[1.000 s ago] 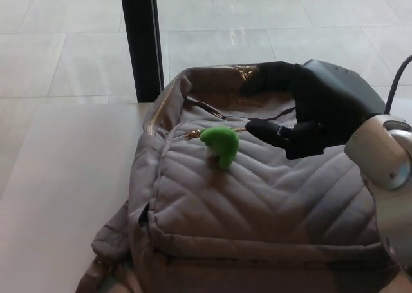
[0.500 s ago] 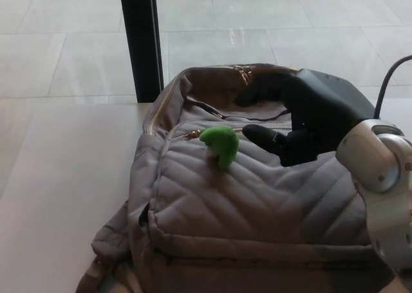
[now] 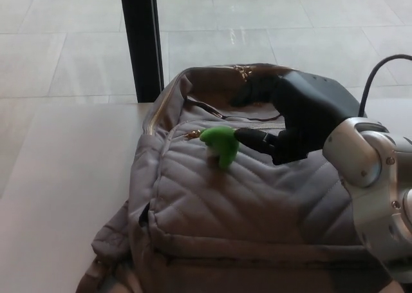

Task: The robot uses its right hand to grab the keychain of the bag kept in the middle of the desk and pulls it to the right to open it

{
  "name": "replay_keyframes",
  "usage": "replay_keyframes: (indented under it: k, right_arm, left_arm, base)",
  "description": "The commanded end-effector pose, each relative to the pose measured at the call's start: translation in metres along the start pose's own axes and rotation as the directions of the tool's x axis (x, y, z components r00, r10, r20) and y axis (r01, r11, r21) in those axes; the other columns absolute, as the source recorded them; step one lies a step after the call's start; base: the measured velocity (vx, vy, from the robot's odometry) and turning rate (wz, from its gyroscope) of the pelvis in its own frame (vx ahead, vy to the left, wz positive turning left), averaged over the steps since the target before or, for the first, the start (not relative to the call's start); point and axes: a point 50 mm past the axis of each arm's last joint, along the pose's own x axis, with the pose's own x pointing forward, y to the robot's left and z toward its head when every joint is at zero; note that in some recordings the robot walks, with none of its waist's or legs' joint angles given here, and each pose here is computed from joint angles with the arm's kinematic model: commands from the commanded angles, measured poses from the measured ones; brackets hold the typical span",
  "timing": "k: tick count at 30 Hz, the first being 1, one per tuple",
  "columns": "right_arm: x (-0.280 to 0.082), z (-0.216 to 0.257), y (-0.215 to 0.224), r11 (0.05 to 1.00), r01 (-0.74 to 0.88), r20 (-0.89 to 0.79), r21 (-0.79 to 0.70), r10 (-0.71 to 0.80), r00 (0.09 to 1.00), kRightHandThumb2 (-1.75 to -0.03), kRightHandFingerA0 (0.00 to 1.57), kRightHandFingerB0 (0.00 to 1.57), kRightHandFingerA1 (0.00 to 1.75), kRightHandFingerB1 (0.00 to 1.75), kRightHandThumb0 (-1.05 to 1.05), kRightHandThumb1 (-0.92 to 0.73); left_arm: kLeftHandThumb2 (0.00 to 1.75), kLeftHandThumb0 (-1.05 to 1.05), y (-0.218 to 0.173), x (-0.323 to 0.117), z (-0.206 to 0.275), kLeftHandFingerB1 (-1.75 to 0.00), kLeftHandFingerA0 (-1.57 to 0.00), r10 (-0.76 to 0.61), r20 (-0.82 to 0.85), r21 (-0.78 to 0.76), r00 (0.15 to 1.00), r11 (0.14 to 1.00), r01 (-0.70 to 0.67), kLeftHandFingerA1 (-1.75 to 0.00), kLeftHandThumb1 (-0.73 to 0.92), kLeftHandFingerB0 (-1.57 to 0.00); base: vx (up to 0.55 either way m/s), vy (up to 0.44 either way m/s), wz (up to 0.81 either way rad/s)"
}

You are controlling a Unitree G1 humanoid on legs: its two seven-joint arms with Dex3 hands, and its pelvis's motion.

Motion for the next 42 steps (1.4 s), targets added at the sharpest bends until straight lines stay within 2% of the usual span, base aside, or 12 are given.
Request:
replay_keyframes:
  k: [1, 7, 11, 12, 13, 14, 20, 25, 29, 30, 34, 42]
  right_arm:
    - [0.001, -0.014, 0.004, 1.000, -0.003, -0.068, -0.014, 0.002, 0.998, -0.74, 0.92, 0.49, 1.61, 0.41, -0.86, -0.75]
    - [0.001, -0.016, 0.008, 1.000, -0.013, -0.076, -0.028, 0.011, 0.997, -0.65, 0.92, 0.50, 1.53, 0.39, -0.81, -0.83]
    - [0.002, -0.001, 0.012, 0.999, -0.032, -0.041, -0.028, 0.031, 0.999, -0.66, 0.89, 0.48, 1.66, 0.39, -0.85, -0.84]
    - [0.003, 0.004, 0.012, 0.999, -0.035, -0.021, -0.024, 0.035, 0.999, -1.11, 1.26, 0.41, 1.48, 0.55, -0.79, -0.66]
    - [0.003, 0.009, 0.012, 0.999, -0.030, 0.001, -0.022, 0.030, 1.000, -0.73, 0.90, 0.46, 1.72, 0.40, -0.88, -0.79]
    - [0.003, 0.015, 0.012, 0.999, -0.014, 0.031, -0.029, 0.015, 0.999, -0.66, 0.96, 0.49, 1.66, 0.43, -0.89, -0.86]
    - [0.003, 0.033, 0.004, 0.999, 0.013, 0.108, -0.037, -0.009, 0.994, -0.67, 0.95, 0.48, 1.60, 0.41, -0.89, -0.88]
    - [-0.002, 0.035, -0.004, 0.999, 0.022, 0.130, -0.034, -0.017, 0.991, -0.74, 0.95, 0.45, 1.60, 0.40, -0.91, -0.78]
    - [-0.003, 0.034, -0.004, 0.999, 0.022, 0.132, -0.037, -0.017, 0.991, -1.02, 1.02, 0.39, 1.42, 0.50, -0.88, -0.66]
    - [-0.003, 0.030, -0.001, 0.998, 0.032, 0.129, -0.048, -0.025, 0.991, -0.71, 0.93, 0.44, 1.67, 0.45, -0.89, -0.84]
    - [-0.003, 0.028, 0.004, 0.997, 0.002, 0.098, -0.075, 0.006, 0.995, -0.66, 0.94, 0.44, 1.61, 0.42, -0.91, -0.86]
    - [0.002, 0.029, 0.014, 0.994, -0.044, 0.080, -0.100, 0.052, 0.995, -0.72, 0.91, 0.42, 1.62, 0.43, -0.94, -0.78]
  left_arm:
    - [1.57, -0.77, 0.004, -0.001, -0.002, -1.13, -1.20, 0.009, -0.001, 0.011, 1.000, 1.000, -0.009, -1.39, 0.76, -0.84]
    - [1.41, -1.05, 0.002, 0.000, 0.001, -1.13, -0.77, 0.001, 0.007, -0.002, 1.000, 1.000, -0.001, -1.22, 0.80, -0.74]
    - [1.57, -0.77, 0.001, 0.000, 0.003, -1.15, -1.27, -0.002, 0.006, -0.002, 1.000, 1.000, 0.002, -1.44, 0.75, -0.88]
    - [1.41, -1.05, 0.001, 0.000, 0.003, -1.12, -0.82, -0.003, 0.006, -0.005, 1.000, 1.000, 0.003, -1.24, 0.81, -0.75]
    - [1.57, -0.78, 0.001, 0.000, 0.002, -1.17, -1.28, -0.006, 0.006, -0.004, 1.000, 1.000, 0.006, -1.44, 0.74, -0.90]
    - [1.41, -1.05, 0.002, 0.000, 0.002, -1.13, -0.83, -0.006, 0.005, -0.011, 1.000, 1.000, 0.006, -1.26, 0.80, -0.76]
    - [1.59, -0.80, 0.001, 0.000, 0.002, -1.16, -1.25, 0.011, 0.005, -0.032, 1.000, 0.999, -0.011, -1.45, 0.76, -0.86]
    - [1.33, -1.05, 0.001, 0.000, 0.001, -1.16, -0.61, -0.006, 0.002, -0.075, 1.000, 0.997, 0.006, -1.25, 0.88, -0.63]
    - [1.42, -1.05, 0.002, 0.000, 0.002, -1.14, -0.73, 0.007, 0.007, -0.063, 1.000, 0.998, -0.007, -1.25, 0.85, -0.68]
    - [1.59, -0.77, 0.002, 0.000, 0.003, -1.18, -1.30, 0.019, 0.010, -0.031, 1.000, 0.999, -0.019, -1.47, 0.77, -0.91]
    - [1.39, -1.05, 0.002, 0.000, 0.003, -1.14, -0.81, 0.020, 0.008, -0.024, 1.000, 1.000, -0.020, -1.26, 0.86, -0.75]
    - [1.55, -1.05, 0.002, 0.000, 0.004, -1.16, -0.98, 0.032, 0.016, -0.022, 0.999, 0.999, -0.032, -1.30, 0.83, -0.84]
  base:
    - [0.00, 0.000, 0.00]
    - [0.00, 0.000, 0.00]
    - [0.00, 0.000, 0.00]
    - [0.00, 0.000, 0.00]
    - [0.00, 0.000, 0.00]
    - [0.00, 0.000, 0.00]
    - [0.00, 0.000, 0.00]
    - [0.00, 0.000, 0.00]
    - [0.00, 0.000, 0.00]
    - [0.00, 0.000, 0.00]
    - [0.00, 0.000, 0.00]
    - [0.00, 0.000, 0.00]
